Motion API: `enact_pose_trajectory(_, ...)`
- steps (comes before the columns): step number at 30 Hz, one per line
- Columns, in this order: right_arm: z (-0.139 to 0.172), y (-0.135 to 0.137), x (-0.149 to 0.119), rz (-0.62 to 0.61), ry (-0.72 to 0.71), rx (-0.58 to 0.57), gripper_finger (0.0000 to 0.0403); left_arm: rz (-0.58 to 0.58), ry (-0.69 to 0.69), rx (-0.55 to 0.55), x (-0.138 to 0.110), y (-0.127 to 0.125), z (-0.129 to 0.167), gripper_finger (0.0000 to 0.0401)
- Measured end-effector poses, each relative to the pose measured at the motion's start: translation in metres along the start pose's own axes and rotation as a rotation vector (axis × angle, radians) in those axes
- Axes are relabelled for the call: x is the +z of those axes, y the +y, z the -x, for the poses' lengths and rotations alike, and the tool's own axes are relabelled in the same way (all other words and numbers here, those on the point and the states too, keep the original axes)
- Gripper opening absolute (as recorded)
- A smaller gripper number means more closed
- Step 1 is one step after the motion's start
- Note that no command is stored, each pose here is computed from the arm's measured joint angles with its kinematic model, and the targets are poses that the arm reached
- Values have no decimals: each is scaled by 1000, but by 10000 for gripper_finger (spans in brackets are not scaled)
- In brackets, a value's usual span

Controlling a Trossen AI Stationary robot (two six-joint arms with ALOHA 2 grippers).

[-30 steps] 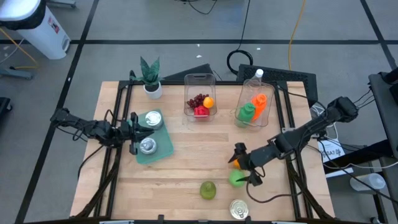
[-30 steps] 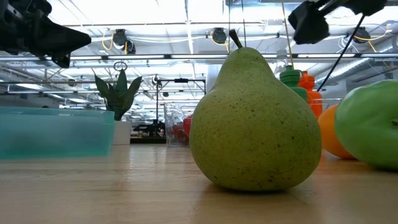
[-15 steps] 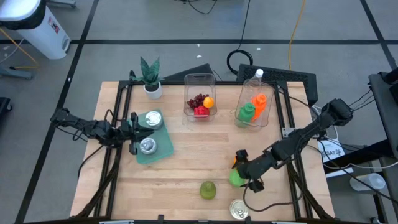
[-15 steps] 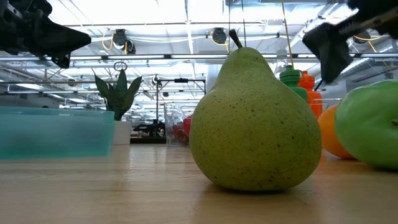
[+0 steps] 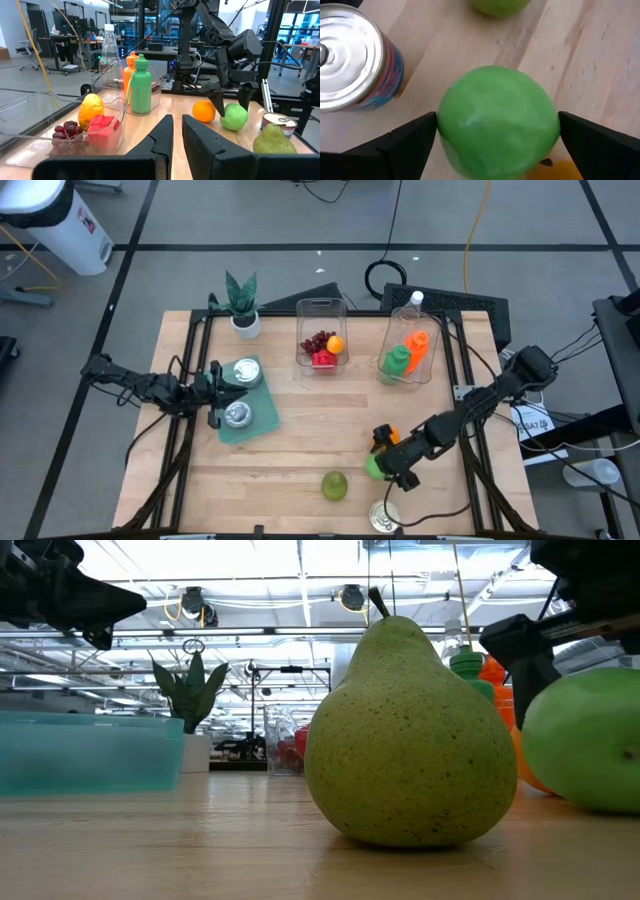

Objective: Pick & Place Food Item
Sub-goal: Put the green apple into the left transparent bin

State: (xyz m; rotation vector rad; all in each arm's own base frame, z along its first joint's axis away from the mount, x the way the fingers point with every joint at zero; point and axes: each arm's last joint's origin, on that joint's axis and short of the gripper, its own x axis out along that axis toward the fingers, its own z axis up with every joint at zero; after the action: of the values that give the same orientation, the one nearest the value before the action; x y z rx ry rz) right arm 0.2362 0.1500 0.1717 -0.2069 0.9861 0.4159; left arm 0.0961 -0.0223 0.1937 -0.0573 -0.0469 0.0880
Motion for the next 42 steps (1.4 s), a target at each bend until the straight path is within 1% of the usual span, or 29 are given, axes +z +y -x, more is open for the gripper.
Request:
enact_pose_trajectory(5,-4,0,1,41,-12,1,399,0,1,0,0,0,0,49)
enact_pose_trajectory(10,-7,-1,1,38,-3,-3,398,0,1,0,0,0,0,49)
enact_pose_trajectory(18,-9,-4,3,18,-31,-36,396,0,1,0,0,0,0,49)
enact_pose_trajectory(22,-13,-6,-5,14,-55,-77,396,-3,1,0,0,0,0,49)
enact_pose_trajectory(26,-16,-6,-9,-19,-92,-77,395,-2,0,0,0,0,0,49)
enact_pose_trajectory(30,-17,-7,-8,-52,-116,-74,395,-3,0,0,0,0,0,49)
enact_pose_trajectory(36,-12,-7,-1,-57,-193,-60,395,-3,0,0,0,0,0,49)
enact_pose_trajectory(42,5,-12,6,-79,-271,-64,395,-3,0,0,0,0,0,49)
